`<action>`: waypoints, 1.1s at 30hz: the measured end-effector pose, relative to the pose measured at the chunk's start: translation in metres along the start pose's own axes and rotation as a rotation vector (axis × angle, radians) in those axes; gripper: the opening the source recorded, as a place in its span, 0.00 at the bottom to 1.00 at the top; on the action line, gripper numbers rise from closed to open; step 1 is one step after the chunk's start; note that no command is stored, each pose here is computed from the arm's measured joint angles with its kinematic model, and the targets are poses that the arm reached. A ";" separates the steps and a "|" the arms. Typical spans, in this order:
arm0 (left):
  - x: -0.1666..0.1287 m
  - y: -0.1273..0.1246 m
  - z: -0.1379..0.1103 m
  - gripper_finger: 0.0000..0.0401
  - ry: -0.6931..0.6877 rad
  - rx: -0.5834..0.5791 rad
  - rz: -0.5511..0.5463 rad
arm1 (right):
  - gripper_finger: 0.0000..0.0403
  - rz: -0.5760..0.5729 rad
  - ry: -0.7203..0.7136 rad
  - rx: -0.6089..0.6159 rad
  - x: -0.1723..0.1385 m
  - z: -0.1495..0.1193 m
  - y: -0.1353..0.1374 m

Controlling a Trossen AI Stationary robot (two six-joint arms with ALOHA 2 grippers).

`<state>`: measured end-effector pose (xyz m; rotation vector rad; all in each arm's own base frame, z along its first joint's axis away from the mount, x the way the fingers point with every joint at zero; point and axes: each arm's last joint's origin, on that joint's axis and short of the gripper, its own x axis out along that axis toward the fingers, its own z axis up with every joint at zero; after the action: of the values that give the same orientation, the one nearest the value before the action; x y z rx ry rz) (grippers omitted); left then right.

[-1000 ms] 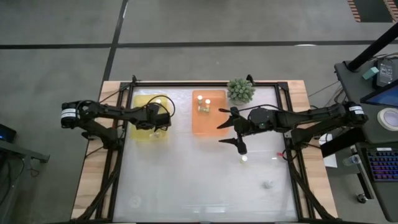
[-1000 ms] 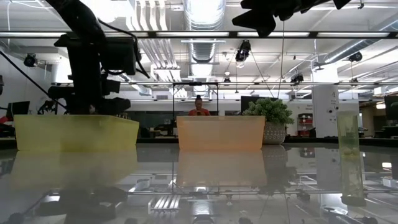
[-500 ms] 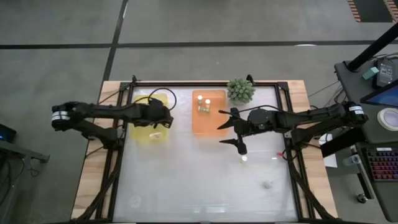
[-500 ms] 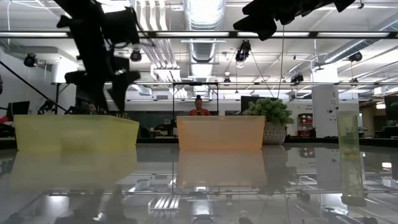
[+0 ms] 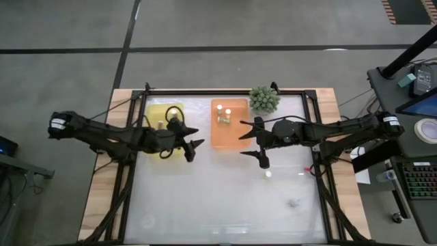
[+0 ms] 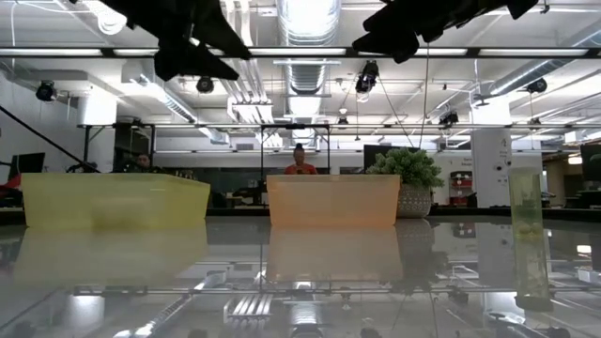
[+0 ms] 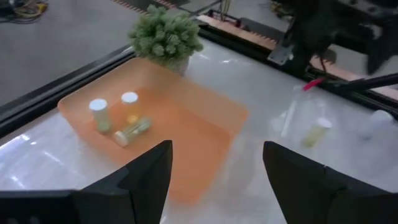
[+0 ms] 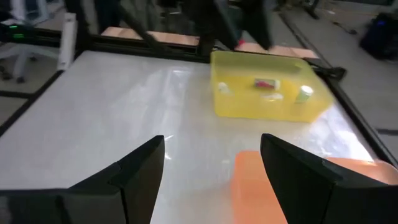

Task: Pick and place medicine bottles into bin by pill shape (circle, oval)
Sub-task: Put the yellow tablet bottle into the orange bin

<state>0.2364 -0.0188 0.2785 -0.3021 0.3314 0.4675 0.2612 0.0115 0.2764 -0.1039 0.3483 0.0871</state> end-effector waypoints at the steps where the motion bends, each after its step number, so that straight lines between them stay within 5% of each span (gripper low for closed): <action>1: -0.003 -0.001 0.000 0.59 -0.002 0.000 -0.009 | 0.64 -0.019 0.002 0.007 0.000 0.000 -0.001; 9: -0.008 -0.008 -0.003 0.59 0.004 0.014 -0.046 | 0.61 -0.195 0.089 0.269 0.002 -0.011 -0.011; 15: -0.007 -0.009 -0.005 0.59 0.011 0.020 -0.046 | 0.53 -0.298 0.146 0.342 0.012 -0.021 -0.037; 23: -0.007 -0.009 -0.005 0.59 0.009 0.020 -0.044 | 0.44 0.131 0.289 0.353 0.011 -0.021 -0.007; 29: -0.007 -0.009 -0.005 0.59 0.009 0.019 -0.043 | 0.40 0.200 0.353 0.360 0.008 -0.023 0.016; 33: -0.007 -0.009 -0.005 0.59 0.009 0.054 -0.044 | 0.37 0.138 0.347 0.412 0.006 -0.012 0.023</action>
<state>0.2335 -0.0306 0.2782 -0.2584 0.3452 0.4138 0.2602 0.0329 0.2614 0.3172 0.7131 0.1325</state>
